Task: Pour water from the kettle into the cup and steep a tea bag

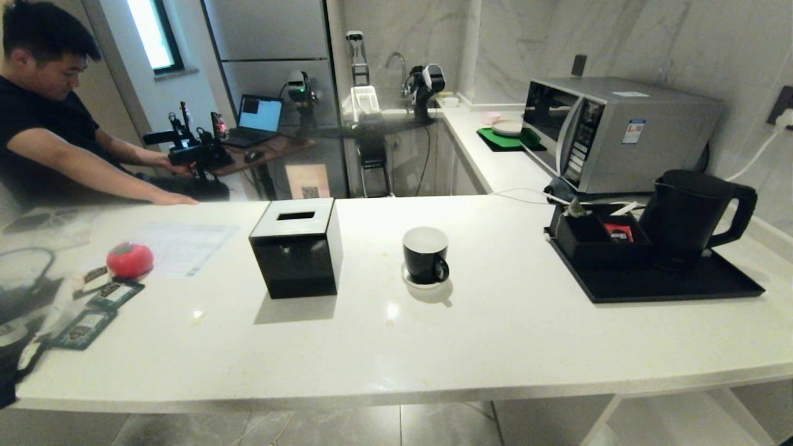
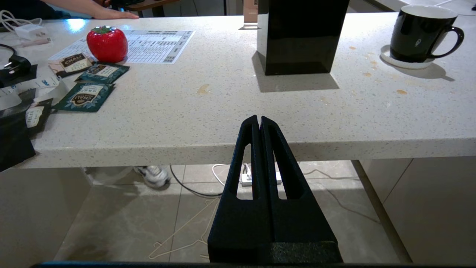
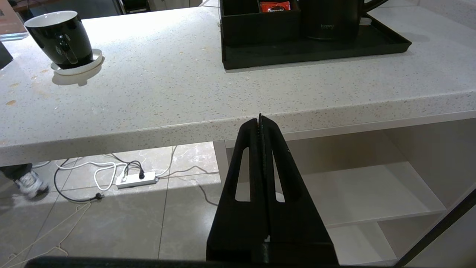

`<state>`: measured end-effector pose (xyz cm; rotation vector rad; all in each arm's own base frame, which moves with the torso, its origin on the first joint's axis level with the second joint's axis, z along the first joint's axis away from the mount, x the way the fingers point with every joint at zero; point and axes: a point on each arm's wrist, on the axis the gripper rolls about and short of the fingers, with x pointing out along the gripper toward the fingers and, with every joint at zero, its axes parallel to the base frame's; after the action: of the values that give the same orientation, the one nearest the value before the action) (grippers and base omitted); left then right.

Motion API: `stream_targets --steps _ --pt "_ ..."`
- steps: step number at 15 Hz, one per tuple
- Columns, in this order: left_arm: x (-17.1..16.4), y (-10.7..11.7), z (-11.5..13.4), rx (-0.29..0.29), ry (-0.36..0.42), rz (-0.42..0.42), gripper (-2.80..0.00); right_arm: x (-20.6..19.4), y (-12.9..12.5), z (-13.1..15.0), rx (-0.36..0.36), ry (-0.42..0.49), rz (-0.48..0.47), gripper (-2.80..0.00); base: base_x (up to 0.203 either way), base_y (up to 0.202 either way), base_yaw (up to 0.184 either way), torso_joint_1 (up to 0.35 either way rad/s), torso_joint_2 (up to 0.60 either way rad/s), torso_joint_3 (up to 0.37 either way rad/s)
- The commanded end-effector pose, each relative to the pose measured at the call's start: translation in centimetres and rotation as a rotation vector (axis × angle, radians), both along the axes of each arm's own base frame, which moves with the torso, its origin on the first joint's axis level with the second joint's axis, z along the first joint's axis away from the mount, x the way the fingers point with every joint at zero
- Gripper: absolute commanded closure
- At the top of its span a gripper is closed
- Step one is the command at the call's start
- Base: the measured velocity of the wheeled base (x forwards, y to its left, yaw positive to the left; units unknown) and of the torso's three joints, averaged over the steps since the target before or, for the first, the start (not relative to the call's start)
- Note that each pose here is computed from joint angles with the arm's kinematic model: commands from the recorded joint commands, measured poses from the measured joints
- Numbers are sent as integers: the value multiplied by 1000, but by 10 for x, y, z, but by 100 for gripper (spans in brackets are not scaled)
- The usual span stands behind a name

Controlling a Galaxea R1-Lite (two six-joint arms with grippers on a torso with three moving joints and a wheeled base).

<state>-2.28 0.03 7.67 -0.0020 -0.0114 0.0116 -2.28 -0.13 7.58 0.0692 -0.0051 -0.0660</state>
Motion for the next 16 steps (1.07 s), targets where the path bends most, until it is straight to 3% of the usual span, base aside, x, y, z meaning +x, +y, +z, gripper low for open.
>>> stream_targets --steps 1,16 --pt "0 0 0 -1 -1 1 0 0 0 0 0 1 0 0 0 0 0 0 0 0" --pt "0 0 0 -1 -1 1 0 0 0 0 -2 1 0 0 0 0 0 0 0 0"
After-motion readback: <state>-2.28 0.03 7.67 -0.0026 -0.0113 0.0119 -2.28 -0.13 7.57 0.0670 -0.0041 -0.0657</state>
